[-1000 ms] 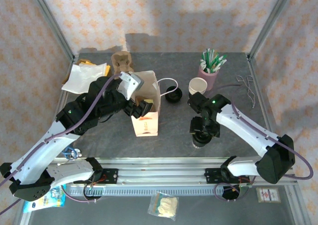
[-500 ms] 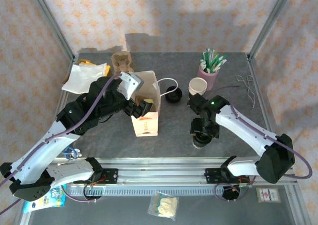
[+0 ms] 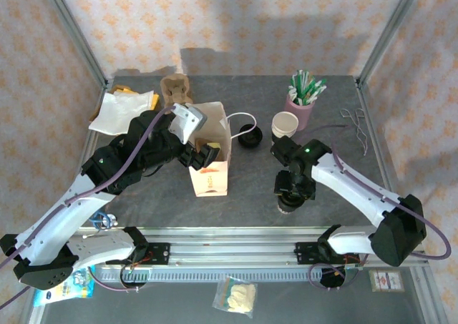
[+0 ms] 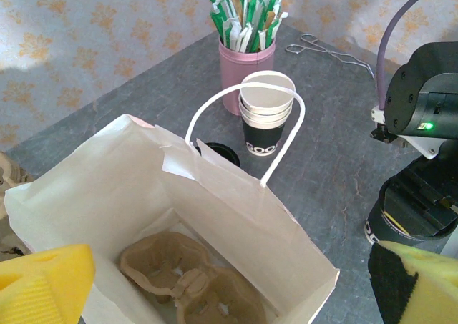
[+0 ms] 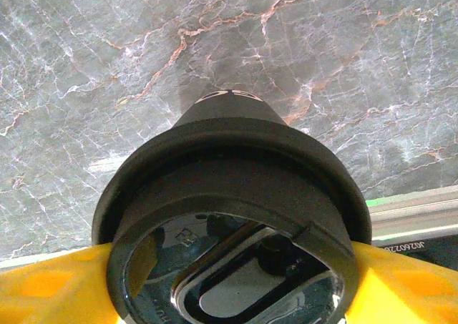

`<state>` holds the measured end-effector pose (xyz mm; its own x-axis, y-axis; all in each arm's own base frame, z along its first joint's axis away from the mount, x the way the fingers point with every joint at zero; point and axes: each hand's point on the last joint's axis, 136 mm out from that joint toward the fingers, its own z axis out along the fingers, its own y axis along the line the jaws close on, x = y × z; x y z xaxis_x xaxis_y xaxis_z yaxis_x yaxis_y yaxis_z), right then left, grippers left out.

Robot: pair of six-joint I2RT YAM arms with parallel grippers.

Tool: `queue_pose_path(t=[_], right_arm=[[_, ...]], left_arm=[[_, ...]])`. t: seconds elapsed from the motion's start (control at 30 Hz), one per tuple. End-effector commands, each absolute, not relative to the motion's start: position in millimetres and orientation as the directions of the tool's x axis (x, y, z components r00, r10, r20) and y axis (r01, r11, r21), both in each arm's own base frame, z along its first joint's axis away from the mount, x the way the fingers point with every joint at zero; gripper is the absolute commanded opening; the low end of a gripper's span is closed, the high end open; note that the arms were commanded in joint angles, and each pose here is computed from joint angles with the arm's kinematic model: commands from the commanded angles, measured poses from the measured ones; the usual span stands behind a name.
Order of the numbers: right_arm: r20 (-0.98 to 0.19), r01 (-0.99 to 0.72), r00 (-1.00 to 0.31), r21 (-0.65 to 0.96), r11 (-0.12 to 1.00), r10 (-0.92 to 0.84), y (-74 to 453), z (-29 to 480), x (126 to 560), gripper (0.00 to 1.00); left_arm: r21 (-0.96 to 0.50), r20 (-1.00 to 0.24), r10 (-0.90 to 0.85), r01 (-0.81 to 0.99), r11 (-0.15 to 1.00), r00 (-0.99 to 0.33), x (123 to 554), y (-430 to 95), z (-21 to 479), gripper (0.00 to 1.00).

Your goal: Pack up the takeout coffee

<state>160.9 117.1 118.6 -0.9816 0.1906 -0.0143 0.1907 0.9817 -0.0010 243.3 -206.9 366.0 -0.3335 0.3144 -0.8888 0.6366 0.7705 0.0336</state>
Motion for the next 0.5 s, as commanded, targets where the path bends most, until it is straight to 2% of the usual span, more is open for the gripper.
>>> queue_pose_path(t=[0.0,0.47], right_arm=[[0.006,0.178,-0.984,-0.074,0.981,0.179,109,95,157,0.7],[-0.086,0.207,-0.975,-0.042,0.977,0.203,111,128,177,0.62]], left_arm=[[0.049,-0.903,0.304,0.63,0.775,-0.304,242,-204,377,0.99],[0.018,-0.928,0.225,0.566,0.824,-0.298,248,-195,395,0.99]])
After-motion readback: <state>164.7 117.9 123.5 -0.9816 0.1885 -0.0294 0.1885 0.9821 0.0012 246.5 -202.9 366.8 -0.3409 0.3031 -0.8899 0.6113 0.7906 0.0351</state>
